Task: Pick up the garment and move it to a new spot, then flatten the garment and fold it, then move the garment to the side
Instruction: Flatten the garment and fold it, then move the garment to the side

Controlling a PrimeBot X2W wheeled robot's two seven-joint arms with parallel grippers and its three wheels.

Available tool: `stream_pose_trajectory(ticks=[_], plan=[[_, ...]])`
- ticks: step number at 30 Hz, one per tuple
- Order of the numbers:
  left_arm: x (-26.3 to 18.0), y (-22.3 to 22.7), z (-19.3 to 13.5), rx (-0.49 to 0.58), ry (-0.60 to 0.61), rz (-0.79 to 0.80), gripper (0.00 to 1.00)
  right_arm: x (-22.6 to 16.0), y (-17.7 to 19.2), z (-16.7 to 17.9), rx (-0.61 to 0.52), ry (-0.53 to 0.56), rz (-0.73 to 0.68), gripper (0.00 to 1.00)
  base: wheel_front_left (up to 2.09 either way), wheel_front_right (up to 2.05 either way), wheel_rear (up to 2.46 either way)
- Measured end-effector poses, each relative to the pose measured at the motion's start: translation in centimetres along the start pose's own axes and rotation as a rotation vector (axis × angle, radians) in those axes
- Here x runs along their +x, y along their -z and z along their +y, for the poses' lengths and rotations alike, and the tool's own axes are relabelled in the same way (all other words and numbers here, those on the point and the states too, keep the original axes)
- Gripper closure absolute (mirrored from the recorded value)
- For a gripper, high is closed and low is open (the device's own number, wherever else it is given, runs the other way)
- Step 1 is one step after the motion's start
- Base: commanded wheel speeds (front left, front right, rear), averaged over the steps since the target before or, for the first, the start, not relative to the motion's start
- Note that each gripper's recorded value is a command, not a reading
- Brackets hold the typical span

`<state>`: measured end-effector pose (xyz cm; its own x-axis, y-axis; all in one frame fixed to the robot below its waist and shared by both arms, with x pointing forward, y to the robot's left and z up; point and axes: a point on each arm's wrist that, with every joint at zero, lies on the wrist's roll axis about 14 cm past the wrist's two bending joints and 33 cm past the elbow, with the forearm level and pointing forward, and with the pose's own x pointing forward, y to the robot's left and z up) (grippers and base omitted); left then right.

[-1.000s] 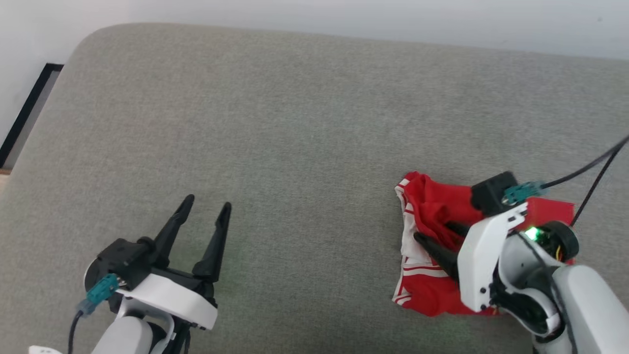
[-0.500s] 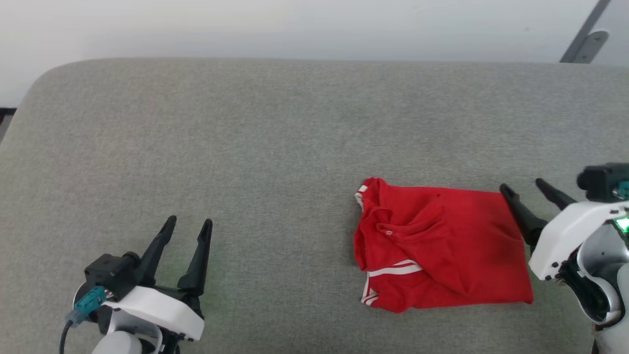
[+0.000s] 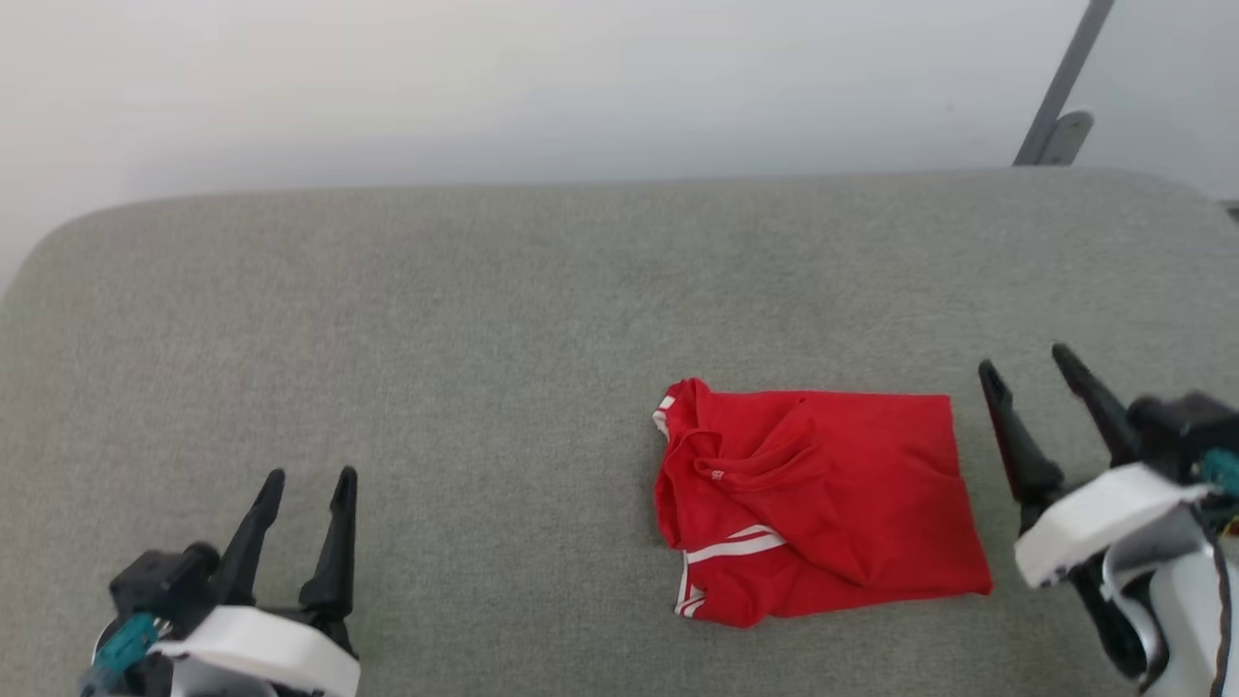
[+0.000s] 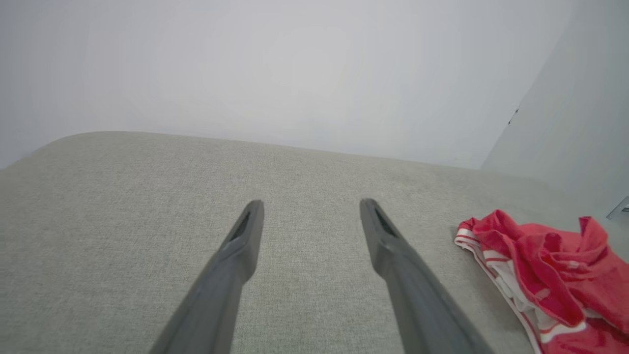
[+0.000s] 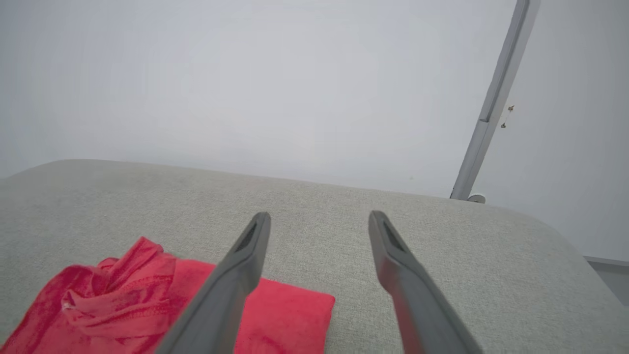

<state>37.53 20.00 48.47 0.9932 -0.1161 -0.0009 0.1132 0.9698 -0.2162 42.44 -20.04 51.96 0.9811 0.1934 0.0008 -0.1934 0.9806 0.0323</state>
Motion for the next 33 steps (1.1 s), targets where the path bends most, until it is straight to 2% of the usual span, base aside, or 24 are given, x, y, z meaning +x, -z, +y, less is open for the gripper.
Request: stream_pose_trajectory(ticks=[6, 17, 27, 33], plan=[[-1.5, -1.4, -0.4, -0.001, 0.001, -0.051, 0.00, -2.9, 0.6, 0.3, 0.016, 0.006, -0.003, 0.00, 0.00, 0.00, 0.00], [-3.5, -1.6, 0.0, 0.029, -0.017, -0.059, 0.00, -6.8, 1.0, -1.4, 0.043, 0.089, 0.023, 0.00, 0.00, 0.00, 0.00], [-3.5, -1.5, -0.3, 0.034, -0.011, -0.056, 0.00, -6.5, 0.9, -0.9, 0.062, 0.094, 0.037, 0.00, 0.00, 0.00, 0.00], [-2.7, -1.3, -0.7, 0.029, 0.002, -0.052, 0.00, -5.3, 2.1, -0.4, 0.064, 0.071, 0.110, 0.00, 0.00, 0.00, 0.00]])
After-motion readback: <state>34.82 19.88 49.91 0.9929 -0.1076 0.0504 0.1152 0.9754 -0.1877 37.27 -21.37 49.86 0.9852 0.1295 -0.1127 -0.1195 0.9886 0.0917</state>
